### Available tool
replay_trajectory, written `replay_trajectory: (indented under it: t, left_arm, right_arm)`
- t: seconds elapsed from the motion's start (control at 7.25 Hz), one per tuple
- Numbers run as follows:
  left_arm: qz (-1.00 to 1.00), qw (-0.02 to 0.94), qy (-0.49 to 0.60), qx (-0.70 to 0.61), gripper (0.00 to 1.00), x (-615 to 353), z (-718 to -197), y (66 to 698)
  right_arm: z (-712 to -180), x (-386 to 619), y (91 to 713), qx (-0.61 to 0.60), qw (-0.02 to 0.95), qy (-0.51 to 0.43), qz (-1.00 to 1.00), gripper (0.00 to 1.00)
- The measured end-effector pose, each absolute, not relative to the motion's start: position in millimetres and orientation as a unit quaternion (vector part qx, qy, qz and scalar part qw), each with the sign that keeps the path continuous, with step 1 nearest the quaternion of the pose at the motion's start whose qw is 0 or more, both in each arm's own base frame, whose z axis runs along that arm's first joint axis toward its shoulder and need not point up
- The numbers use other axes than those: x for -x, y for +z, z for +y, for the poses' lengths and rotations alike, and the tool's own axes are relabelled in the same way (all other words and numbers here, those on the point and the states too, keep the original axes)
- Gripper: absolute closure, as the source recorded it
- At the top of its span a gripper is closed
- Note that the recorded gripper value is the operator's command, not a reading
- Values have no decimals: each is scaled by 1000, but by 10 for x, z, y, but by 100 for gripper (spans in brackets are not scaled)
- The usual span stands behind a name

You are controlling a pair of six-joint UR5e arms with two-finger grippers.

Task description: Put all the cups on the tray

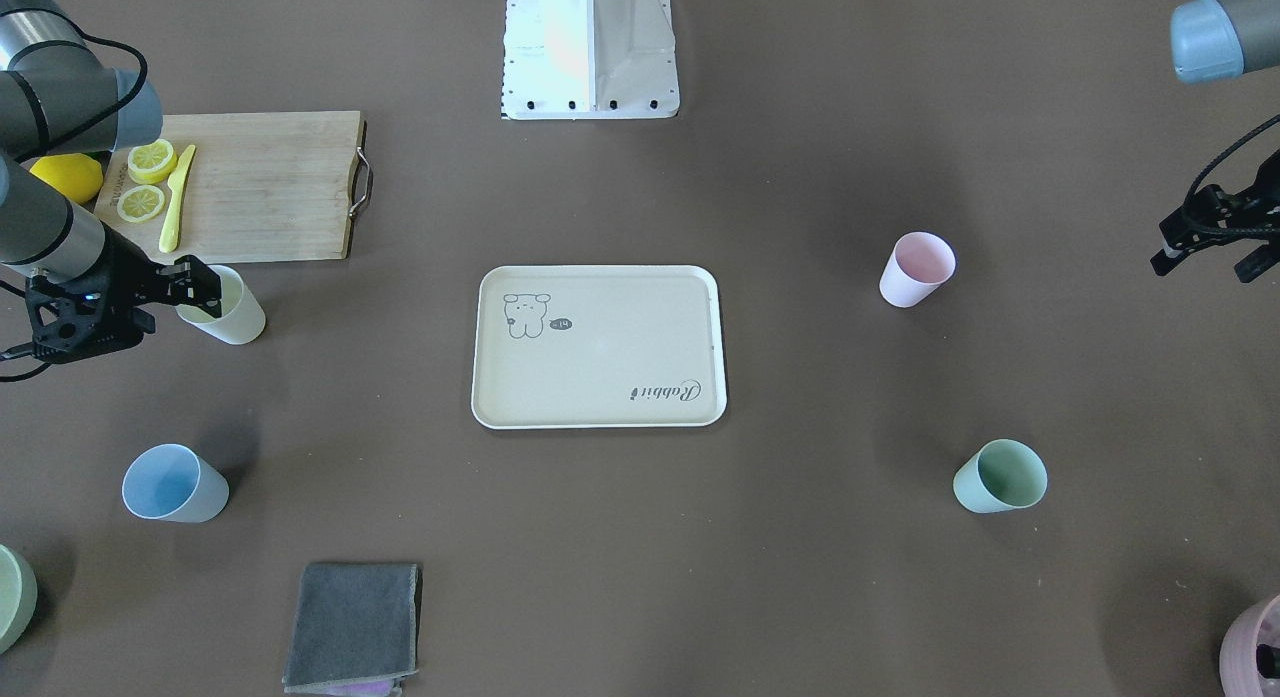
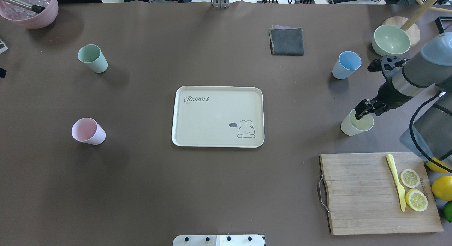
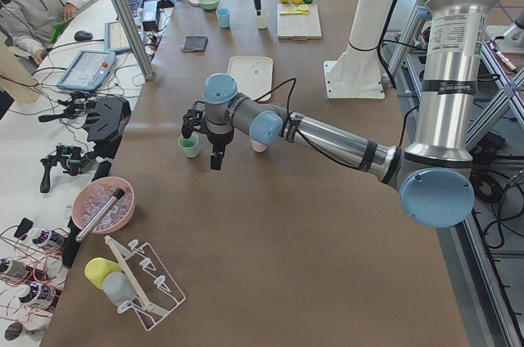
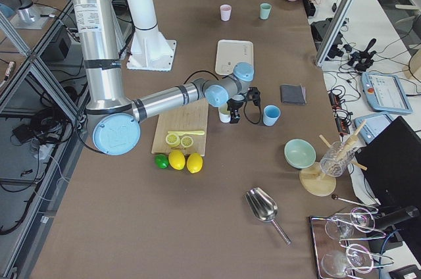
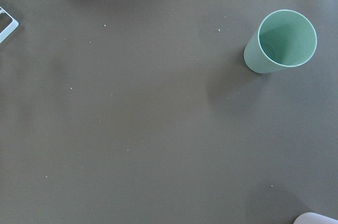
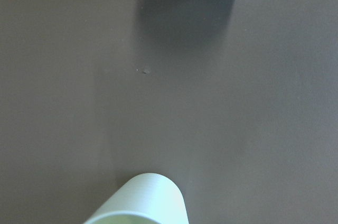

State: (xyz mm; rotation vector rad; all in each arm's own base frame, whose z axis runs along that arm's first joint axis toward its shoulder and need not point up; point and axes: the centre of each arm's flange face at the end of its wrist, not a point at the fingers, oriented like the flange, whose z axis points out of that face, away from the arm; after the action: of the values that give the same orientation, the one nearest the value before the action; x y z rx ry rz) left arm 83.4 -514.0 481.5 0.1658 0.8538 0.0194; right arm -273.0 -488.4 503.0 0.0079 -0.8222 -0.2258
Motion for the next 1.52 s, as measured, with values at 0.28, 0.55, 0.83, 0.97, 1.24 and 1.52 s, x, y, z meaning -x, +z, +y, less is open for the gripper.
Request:
replay_trajectory:
  t: [0.28,0.55,0.83,0.97,1.24,1.52]
  left_arm:
    - [420,906,2,-55,48,-1185,-5112,4742]
    - [424,905,18,-37,47,-1518,-5031,4703]
    - [428,902,50,-27,28,-1873,-4895,4628]
    - [430,900,64,-21,28,-2044,-4809,4573]
    - [425,902,77,-14,31,-2421,-4601,4456]
    - [412,907,83,-14,41,-2763,-4434,4458]
  right_arm:
    - [-4858,2779,5040,-2,910,-114,-398,100]
    - [-4871,2827,4896,0,903,-117,-413,100]
    - [-4999,2978,4464,2,892,-98,-440,100]
    - [-5077,3110,4171,4,888,-80,-453,100]
    - [-5093,3530,3609,15,880,-49,-472,100]
    - [-5080,3948,3206,20,879,-23,-476,100]
